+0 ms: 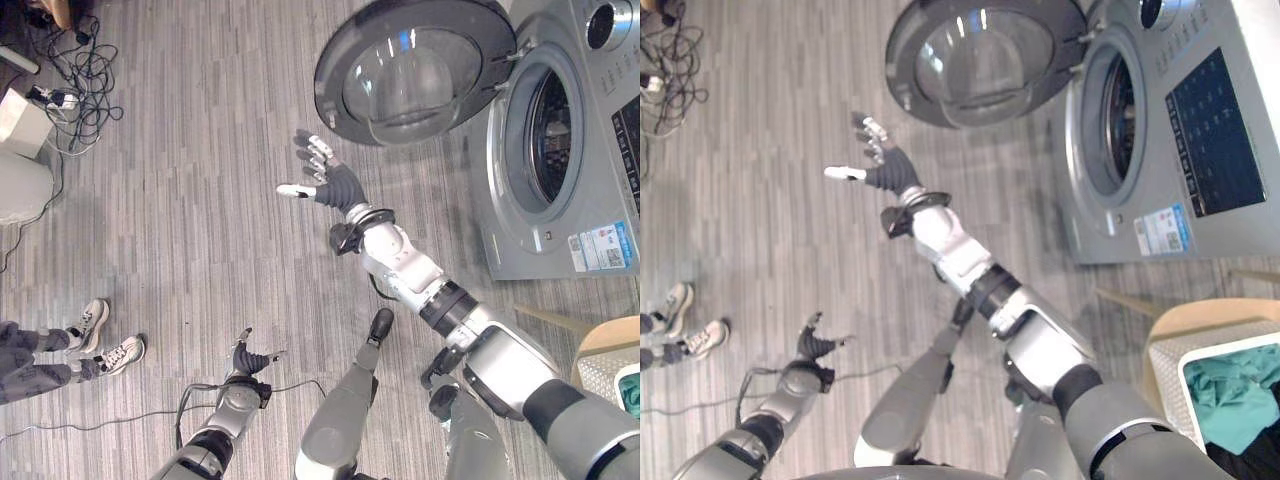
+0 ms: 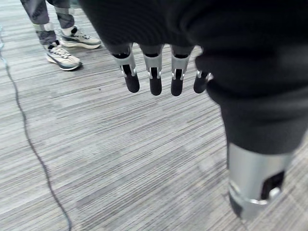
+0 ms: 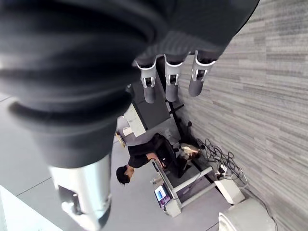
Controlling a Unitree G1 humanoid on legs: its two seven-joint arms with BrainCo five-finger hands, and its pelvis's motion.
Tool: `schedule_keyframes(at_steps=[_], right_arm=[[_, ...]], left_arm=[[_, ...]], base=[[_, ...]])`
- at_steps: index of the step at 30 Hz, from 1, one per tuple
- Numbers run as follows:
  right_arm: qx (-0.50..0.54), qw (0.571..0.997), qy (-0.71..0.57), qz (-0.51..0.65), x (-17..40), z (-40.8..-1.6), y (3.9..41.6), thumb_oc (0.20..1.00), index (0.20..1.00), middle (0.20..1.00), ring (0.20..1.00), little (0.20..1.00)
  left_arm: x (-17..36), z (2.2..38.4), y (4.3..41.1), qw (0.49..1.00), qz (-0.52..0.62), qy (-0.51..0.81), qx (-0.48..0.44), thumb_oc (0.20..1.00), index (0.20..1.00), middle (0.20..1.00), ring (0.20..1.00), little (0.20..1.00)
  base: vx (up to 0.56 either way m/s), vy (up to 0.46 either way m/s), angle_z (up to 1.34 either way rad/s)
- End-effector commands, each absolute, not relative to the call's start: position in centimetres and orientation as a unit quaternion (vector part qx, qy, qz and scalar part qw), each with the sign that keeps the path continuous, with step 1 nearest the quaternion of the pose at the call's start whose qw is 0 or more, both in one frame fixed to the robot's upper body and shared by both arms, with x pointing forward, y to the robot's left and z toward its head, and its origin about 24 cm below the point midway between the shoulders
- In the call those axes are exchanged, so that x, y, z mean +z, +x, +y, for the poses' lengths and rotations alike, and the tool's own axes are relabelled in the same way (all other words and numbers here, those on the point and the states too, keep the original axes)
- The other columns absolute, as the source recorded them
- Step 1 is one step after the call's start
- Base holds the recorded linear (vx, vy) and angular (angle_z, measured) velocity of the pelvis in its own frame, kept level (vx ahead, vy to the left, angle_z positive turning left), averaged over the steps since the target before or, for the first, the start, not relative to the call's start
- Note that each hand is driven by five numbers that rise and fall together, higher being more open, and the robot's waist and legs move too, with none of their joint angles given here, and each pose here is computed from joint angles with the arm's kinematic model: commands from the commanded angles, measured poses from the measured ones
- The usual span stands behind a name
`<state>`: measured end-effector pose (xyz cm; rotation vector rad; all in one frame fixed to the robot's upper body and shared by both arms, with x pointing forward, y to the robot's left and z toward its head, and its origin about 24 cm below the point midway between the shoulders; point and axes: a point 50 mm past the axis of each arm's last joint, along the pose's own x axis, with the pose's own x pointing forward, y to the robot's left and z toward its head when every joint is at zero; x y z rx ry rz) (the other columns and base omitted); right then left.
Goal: Grab the laundry basket,head to the washer,open it,put in the laundry and shut it.
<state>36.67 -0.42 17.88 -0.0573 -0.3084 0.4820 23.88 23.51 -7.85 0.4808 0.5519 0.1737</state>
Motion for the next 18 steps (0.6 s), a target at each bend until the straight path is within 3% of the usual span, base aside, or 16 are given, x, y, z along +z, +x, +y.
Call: schedule_keyframes(at_steps=[1,10,18], right_arm=[[0.219,0.960,-0.029,-0.174,18.7,-1.6,36.8,1.000,1.000,1.000,1.000,1.000],[0.276,0.931,-0.148,-0.187,13.9,-4.1,32.8,1.000,1.000,1.000,1.000,1.000],[0.268,0.929,-0.215,-0.140,9.1,-8.7,29.9,1.000,1.000,1.000,1.000,1.000]], left_arm=[[-6.1,25.2,25.5,0.932,0.240,0.247,0.111,1.000,1.000,1.000,1.000,1.000],[-3.5,23.7,27.5,0.950,0.167,0.244,0.097,1.000,1.000,1.000,1.000,1.000],[1.0,25.6,30.7,0.947,0.093,0.274,0.142,1.000,1.000,1.000,1.000,1.000]], base=[[-0.02,0.037,-0.79],[-0.01,0.046,-0.66],[-0.02,0.037,-0.38]])
